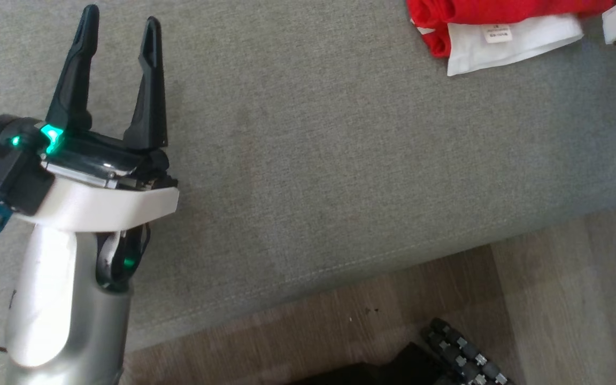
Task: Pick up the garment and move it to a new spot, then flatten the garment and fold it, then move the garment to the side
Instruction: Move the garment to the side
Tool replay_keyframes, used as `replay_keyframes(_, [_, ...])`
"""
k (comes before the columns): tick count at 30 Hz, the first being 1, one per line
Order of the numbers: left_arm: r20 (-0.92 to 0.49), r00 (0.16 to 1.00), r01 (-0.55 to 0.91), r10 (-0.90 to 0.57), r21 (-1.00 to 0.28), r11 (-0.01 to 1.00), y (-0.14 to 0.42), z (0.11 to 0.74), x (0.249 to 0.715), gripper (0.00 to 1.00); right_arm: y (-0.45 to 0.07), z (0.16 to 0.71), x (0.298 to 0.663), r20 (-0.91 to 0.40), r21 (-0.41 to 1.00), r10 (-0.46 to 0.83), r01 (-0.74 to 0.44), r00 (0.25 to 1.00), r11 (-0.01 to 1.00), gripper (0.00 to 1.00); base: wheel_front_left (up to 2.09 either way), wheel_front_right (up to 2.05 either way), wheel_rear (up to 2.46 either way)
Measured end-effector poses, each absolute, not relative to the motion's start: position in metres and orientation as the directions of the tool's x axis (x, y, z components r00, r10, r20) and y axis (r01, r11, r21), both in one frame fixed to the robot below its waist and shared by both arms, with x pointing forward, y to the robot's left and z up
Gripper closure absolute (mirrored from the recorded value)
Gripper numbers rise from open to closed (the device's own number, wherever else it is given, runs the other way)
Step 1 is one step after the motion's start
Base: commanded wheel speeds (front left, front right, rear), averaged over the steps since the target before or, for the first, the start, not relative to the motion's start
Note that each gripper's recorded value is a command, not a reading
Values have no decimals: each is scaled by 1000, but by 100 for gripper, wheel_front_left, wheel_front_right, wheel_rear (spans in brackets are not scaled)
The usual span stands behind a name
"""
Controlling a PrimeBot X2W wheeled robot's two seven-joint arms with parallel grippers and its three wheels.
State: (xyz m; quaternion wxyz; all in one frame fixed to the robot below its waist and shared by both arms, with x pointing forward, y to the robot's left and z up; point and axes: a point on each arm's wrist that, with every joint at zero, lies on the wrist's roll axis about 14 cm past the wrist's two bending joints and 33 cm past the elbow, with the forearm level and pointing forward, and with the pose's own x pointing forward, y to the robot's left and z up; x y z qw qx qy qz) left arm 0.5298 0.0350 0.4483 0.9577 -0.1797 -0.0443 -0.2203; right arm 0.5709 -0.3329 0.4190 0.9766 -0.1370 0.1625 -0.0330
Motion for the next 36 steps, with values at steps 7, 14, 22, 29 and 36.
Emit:
replay_keyframes(7, [176,903,430,-393,-328,841,39,458,528,0,-327,433,575,-273,-262,-101,27,957,965,0,0,0,0])
replay_keyframes(14, [216,911,407,-352,-329,852,49,489,519,0,-287,494,588,-94,-217,0,-20,996,976,0,0,0,0])
replay_keyframes(22, [229,933,342,-279,-314,886,78,517,492,0,-212,521,567,10,-107,156,-154,988,982,0,0,0,0])
replay_keyframes(29, [233,950,273,-207,-304,912,108,533,463,0,-156,532,541,76,-19,250,-249,965,968,0,0,0,0])
replay_keyframes(36, [217,964,215,-151,-315,924,125,539,430,0,-121,517,499,65,104,271,-276,960,955,0,0,0,0])
